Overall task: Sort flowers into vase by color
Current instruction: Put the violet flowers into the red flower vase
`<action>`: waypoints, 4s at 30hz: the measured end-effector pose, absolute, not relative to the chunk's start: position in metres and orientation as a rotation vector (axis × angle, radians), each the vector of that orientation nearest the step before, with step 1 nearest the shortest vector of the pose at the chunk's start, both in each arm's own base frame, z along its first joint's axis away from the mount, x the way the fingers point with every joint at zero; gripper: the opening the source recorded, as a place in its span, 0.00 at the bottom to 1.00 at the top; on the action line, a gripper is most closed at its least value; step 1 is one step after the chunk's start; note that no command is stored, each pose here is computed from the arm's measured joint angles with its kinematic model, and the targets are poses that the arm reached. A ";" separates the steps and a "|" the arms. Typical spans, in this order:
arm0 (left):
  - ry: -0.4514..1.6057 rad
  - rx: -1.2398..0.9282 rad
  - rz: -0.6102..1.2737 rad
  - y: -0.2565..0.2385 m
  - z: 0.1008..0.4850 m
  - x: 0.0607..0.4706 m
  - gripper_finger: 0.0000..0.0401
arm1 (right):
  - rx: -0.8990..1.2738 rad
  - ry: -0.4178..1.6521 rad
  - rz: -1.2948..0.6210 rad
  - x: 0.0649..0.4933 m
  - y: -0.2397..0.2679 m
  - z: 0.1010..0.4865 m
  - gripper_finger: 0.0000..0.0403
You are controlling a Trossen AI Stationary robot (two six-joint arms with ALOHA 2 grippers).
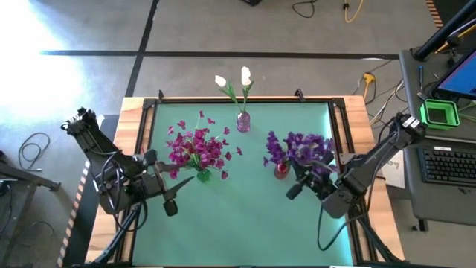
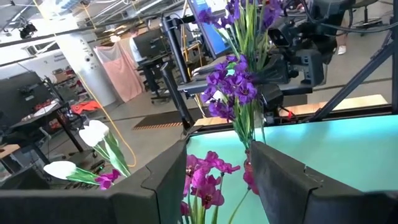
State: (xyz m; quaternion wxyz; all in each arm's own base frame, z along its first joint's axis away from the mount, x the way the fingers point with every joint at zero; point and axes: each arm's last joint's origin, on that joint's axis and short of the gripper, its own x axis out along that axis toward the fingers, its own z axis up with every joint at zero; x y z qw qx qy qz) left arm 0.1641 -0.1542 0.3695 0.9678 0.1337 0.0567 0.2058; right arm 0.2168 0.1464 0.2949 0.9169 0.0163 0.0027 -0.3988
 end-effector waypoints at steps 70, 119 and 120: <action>0.138 0.314 0.415 -0.154 0.365 0.164 0.41 | 0.005 0.002 -0.943 0.224 0.125 0.275 0.03; 0.140 0.318 0.414 -0.154 0.365 0.164 0.41 | 0.008 0.038 -0.873 0.226 0.126 0.281 0.36; 0.140 0.318 0.414 -0.154 0.365 0.164 0.41 | 0.006 0.038 -0.873 0.226 0.126 0.284 0.36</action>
